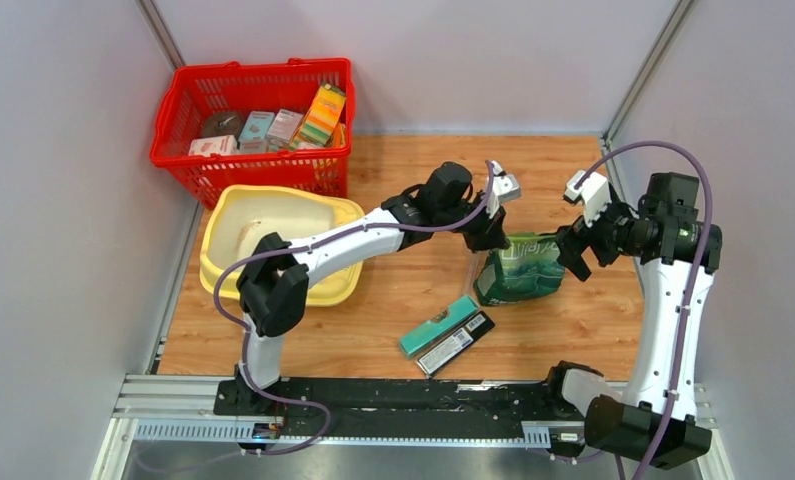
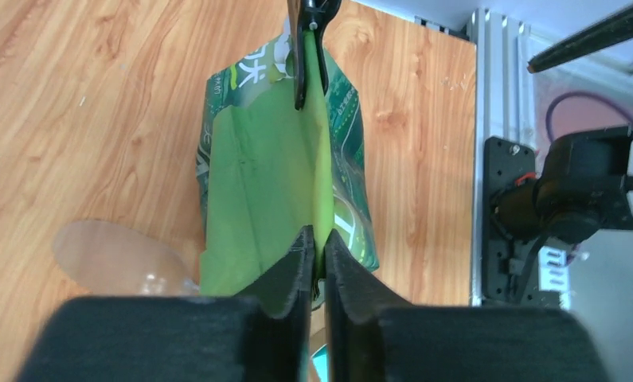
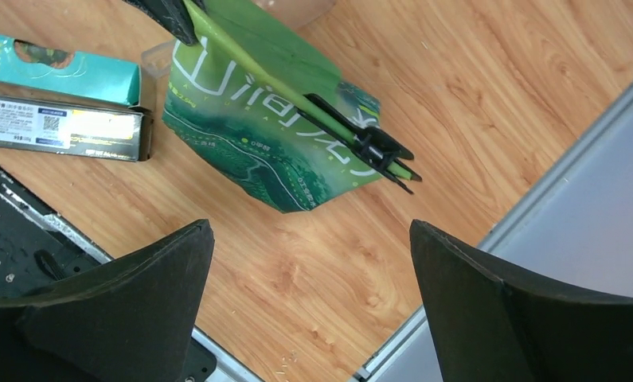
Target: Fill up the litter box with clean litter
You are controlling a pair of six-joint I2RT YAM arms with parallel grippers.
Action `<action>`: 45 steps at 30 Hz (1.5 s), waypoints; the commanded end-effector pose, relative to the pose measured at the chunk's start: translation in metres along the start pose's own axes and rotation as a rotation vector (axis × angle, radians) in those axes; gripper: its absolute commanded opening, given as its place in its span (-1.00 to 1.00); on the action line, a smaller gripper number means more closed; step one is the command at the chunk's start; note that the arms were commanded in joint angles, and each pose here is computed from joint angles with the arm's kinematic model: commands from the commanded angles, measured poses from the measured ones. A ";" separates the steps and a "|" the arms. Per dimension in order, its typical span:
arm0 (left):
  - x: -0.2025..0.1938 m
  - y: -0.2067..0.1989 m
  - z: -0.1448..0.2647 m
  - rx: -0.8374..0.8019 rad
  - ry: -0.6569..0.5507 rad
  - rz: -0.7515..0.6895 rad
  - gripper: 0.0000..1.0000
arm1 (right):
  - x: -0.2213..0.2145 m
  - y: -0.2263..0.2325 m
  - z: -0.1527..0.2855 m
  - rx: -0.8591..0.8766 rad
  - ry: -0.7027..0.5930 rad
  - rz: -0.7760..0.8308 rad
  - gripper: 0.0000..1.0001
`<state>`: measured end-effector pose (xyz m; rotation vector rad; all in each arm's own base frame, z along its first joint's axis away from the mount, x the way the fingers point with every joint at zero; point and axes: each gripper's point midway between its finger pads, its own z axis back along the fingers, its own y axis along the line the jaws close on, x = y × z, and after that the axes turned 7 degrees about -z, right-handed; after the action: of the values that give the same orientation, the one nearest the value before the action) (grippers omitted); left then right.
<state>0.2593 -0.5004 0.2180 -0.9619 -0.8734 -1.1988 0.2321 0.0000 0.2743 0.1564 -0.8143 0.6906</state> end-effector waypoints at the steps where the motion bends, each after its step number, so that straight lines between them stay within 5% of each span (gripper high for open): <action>1: 0.075 -0.022 0.030 -0.028 -0.202 -0.161 -0.50 | 0.005 0.020 -0.007 0.110 -0.042 0.071 1.00; 4: 0.079 -0.014 0.039 0.028 -0.176 -0.232 -0.16 | 0.011 0.021 -0.012 0.139 -0.073 0.094 1.00; 13: 0.094 0.020 0.107 0.183 -0.137 -0.294 0.33 | 0.029 0.029 -0.021 0.209 -0.096 0.283 1.00; 20: 0.055 0.044 0.187 0.329 -0.054 -0.226 0.36 | 0.037 0.024 -0.041 0.248 -0.038 0.363 1.00; 24: 0.035 0.038 0.227 0.399 -0.038 -0.216 0.35 | 0.043 0.024 -0.064 0.304 0.005 0.353 0.83; 35: -0.026 0.031 0.262 0.495 0.073 -0.195 0.34 | 0.002 0.036 -0.109 0.514 0.276 0.358 0.39; 38: -0.034 0.031 0.263 0.495 0.098 -0.200 0.33 | -0.008 0.036 -0.108 0.518 0.323 0.347 0.14; 41: -0.040 0.032 0.262 0.488 0.116 -0.202 0.32 | -0.007 0.030 -0.108 0.463 0.342 0.300 -0.92; 45: -0.043 0.032 0.264 0.490 0.139 -0.215 0.31 | 0.051 -0.004 -0.103 0.279 0.114 0.199 -1.00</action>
<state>0.2724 -0.2423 0.2601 -0.4320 -1.0783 -1.1033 0.3000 0.0719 0.1902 0.3387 -0.4417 1.1631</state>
